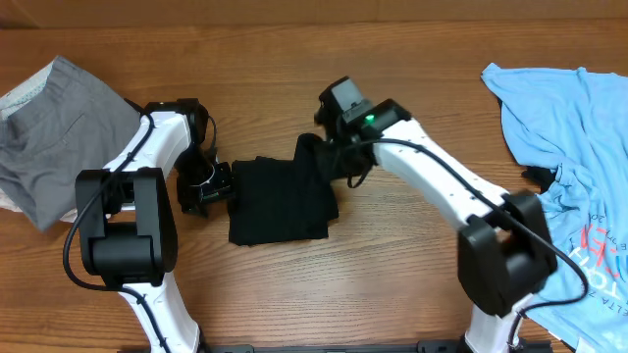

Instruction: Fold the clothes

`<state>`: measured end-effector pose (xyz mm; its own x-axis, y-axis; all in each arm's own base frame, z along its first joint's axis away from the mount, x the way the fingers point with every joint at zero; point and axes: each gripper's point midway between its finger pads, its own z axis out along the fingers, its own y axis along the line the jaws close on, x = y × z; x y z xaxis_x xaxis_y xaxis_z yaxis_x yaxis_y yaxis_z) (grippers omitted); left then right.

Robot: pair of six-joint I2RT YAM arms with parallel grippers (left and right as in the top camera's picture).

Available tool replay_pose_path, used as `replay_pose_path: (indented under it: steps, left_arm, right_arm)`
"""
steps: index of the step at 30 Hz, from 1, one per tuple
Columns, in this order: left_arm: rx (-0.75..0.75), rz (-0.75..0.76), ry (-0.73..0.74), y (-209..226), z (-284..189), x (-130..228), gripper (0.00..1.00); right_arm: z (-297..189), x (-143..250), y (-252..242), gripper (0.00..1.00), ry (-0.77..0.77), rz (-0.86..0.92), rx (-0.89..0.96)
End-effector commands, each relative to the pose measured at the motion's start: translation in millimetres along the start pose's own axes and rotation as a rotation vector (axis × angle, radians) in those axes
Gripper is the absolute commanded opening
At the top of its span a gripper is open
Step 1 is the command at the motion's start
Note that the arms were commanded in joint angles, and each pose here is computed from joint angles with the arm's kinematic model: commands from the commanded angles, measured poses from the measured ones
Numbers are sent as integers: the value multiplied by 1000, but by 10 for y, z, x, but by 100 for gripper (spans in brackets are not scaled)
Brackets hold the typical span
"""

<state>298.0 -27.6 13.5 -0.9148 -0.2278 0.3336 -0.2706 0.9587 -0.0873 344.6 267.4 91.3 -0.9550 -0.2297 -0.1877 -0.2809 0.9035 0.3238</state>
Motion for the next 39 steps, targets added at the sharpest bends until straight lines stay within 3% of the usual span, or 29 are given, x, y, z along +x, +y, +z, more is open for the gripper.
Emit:
replay_pose_path:
  steps: [1, 2, 6, 8, 12, 17, 22, 26, 31, 34, 39]
  left_arm:
    - [9, 14, 28, 1, 67, 48, 68]
    - [9, 14, 28, 1, 67, 48, 68]
    - [10, 14, 29, 1, 67, 50, 68]
    - [9, 14, 31, 3, 67, 53, 68]
    - [9, 14, 28, 1, 67, 48, 68]
    - [50, 36, 41, -67, 57, 75, 66]
    - [150, 112, -15, -272, -152, 7, 63]
    - [198, 185, -190, -445, -596, -223, 63]
    - [327, 384, -480, -979, -1198, -607, 68]
    - [337, 449, -549, -1190, -1223, -731, 66]
    - [305, 523, -516, -1439, -963, -732, 65]
  right_arm:
    - [262, 342, 84, 8, 151, -17, -81]
    - [269, 370, -105, 4, 155, 33, 11]
    - [91, 376, -915, 4, 92, 286, 406]
    - [34, 432, -1122, 4, 93, 342, 485]
    - [82, 617, -1109, 12, 186, 381, 414]
    - [68, 708, -1086, 39, 233, 349, 406]
    - [-40, 702, -1208, 39, 225, 422, 411]
    - [-314, 596, -1272, 39, 156, 452, 376]
    - [-682, 483, -784, 41, 90, 312, 94]
    - [-719, 549, -448, 41, 130, 243, -62]
    - [-582, 640, -228, 39, 176, 196, -132]
